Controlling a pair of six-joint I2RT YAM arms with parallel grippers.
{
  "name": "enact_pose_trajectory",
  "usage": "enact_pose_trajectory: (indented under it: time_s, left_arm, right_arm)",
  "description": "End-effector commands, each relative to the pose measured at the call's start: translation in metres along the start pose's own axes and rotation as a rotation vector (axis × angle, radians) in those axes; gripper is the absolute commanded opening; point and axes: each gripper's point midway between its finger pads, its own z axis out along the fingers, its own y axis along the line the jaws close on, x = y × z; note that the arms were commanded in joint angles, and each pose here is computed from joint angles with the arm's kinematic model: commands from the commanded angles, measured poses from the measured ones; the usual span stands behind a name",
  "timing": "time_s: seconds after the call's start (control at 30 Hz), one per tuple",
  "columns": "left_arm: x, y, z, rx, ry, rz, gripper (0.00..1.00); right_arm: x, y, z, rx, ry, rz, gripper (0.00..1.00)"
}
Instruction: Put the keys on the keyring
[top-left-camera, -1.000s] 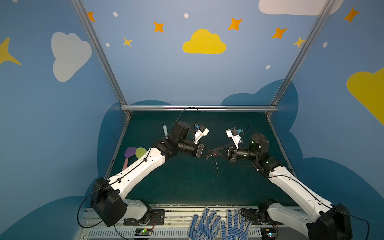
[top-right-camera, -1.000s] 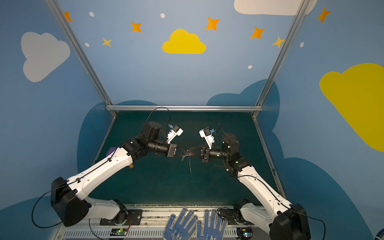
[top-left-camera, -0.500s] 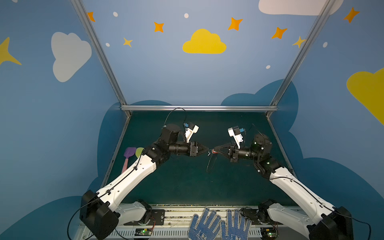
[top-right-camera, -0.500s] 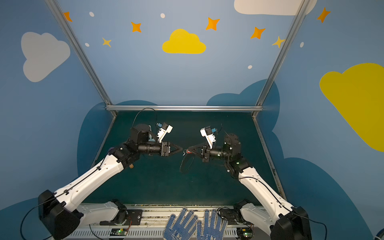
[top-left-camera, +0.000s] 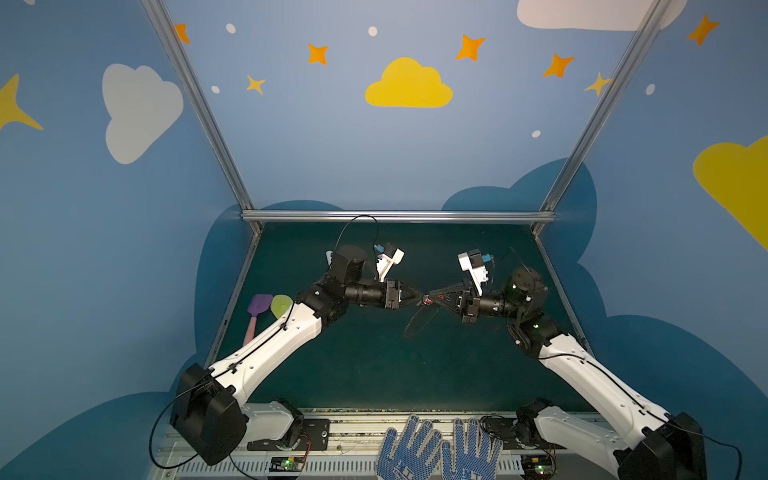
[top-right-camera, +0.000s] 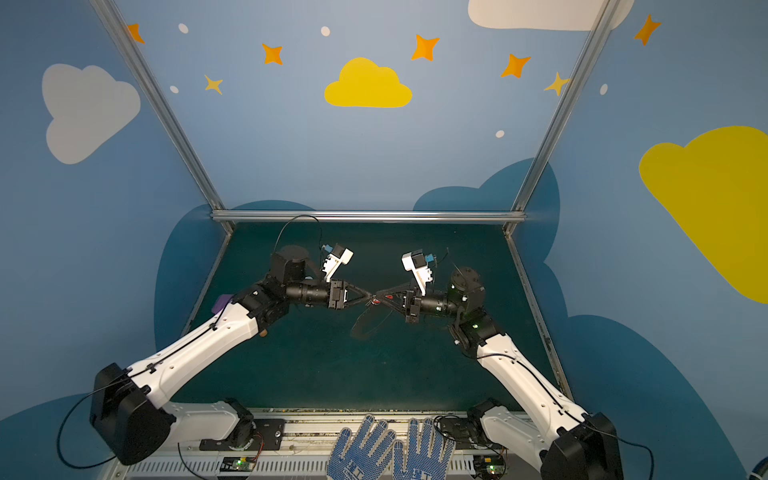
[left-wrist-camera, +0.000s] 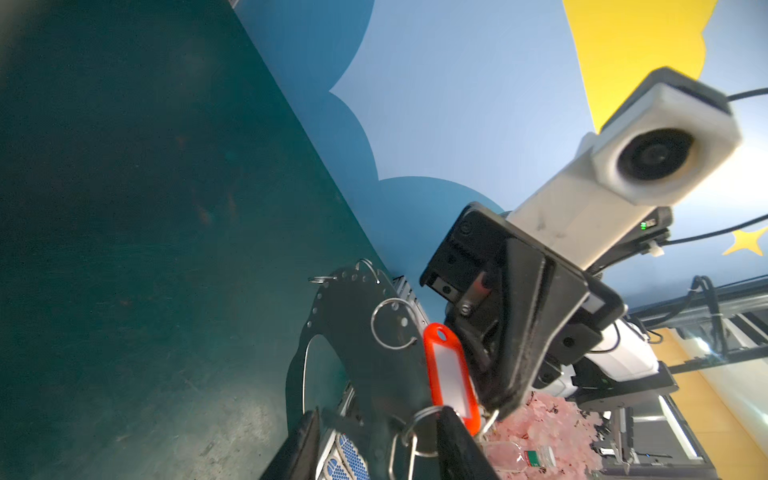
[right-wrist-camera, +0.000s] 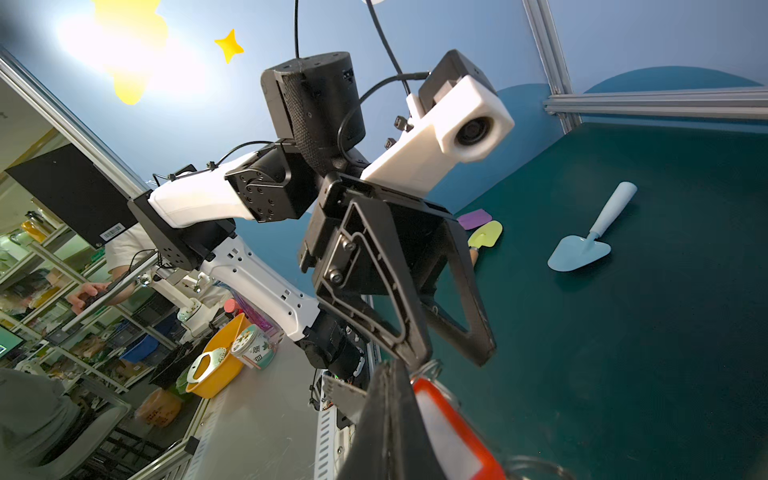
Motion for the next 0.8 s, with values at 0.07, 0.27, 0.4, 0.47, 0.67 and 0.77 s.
enact_pose_trajectory:
  time_s: [0.07, 0.27, 0.4, 0.47, 0.67, 0.77]
  left_arm:
    - [0.005, -0.028, 0.001, 0.134, 0.025, 0.061, 0.43]
    - [0.009, -0.033, 0.000, 0.158, 0.035, 0.066, 0.25]
    - [0.010, -0.036, -0.002, 0.164, 0.036, 0.069, 0.08]
    - [0.011, -0.035, -0.002, 0.157, 0.033, 0.068, 0.04]
    - [0.019, -0.015, 0.005, 0.083, 0.064, 0.024, 0.04]
    - [0.026, -0.009, 0.015, 0.077, 0.092, 0.000, 0.04]
  right_arm:
    - [-0.006, 0.009, 0.000, -0.037, -0.022, -0.048, 0.00]
    - [-0.008, 0.008, -0.001, -0.032, -0.035, -0.050, 0.00]
    - [-0.009, 0.006, -0.003, -0.007, -0.051, -0.063, 0.00]
    - [-0.010, 0.004, -0.005, 0.019, -0.070, -0.080, 0.00]
    - [-0.022, 0.004, -0.020, 0.110, -0.206, -0.167, 0.00]
    - [-0.028, 0.005, -0.027, 0.140, -0.257, -0.192, 0.00]
